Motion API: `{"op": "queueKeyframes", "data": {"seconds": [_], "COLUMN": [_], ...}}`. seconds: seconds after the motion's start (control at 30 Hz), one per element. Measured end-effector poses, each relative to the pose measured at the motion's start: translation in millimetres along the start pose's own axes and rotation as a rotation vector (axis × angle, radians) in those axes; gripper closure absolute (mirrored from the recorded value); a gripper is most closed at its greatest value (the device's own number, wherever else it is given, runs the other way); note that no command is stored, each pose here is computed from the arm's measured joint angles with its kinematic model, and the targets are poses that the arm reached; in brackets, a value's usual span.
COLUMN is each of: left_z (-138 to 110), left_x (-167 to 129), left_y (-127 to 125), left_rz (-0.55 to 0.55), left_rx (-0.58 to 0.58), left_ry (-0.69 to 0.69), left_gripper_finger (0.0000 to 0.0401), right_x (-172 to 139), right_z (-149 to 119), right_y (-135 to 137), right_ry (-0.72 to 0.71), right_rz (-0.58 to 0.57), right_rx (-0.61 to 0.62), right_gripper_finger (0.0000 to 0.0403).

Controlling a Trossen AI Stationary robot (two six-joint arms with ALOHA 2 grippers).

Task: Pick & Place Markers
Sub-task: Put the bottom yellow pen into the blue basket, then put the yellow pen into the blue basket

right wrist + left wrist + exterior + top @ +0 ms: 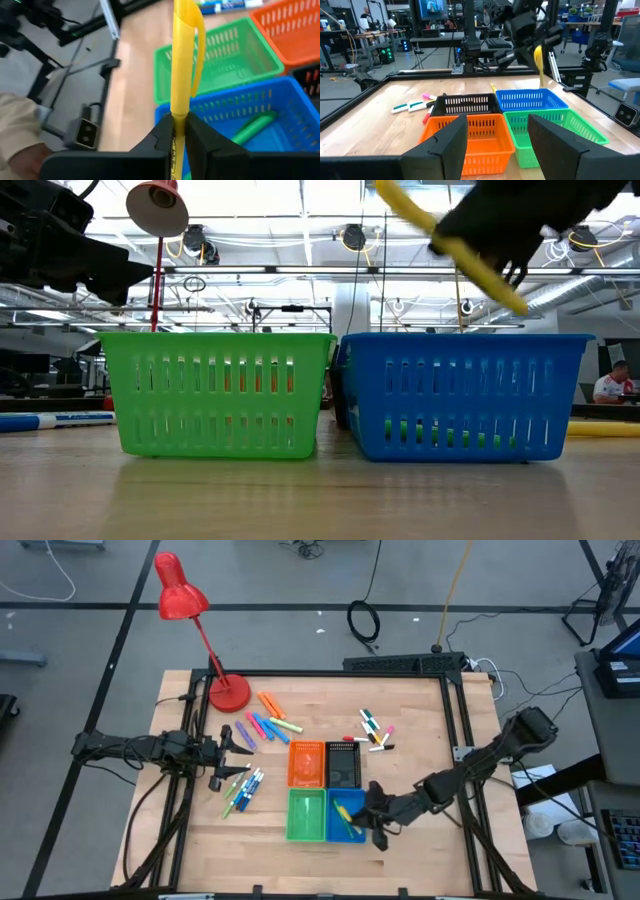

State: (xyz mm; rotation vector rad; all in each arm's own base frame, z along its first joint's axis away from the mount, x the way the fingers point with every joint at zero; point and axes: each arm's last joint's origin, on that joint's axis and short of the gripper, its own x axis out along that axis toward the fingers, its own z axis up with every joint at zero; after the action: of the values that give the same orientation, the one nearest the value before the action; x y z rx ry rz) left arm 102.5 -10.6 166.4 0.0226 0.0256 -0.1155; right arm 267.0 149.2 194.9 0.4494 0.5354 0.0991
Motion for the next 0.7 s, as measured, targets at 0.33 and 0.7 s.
{"op": "queueKeyframes", "data": {"seconds": [0.33,0.7], "left_z": [-0.1,-0.1], "left_x": [0.0,0.0], "left_y": [0.0,0.0], "left_rz": [0.0,0.0], "left_rx": [0.0,0.0], "left_ry": [0.0,0.0], "left_gripper_finger": [0.0189,0.0189], "right_x": [6.6,6.3], "right_z": [-3.1,-2.9], "right_y": [-4.7,-4.6], "right_ry": [0.007,0.007], "right_rz": [-0.017,-0.016], "right_rx": [-0.001,-0.022], "right_gripper_finger": [0.0346,0.0338]}}
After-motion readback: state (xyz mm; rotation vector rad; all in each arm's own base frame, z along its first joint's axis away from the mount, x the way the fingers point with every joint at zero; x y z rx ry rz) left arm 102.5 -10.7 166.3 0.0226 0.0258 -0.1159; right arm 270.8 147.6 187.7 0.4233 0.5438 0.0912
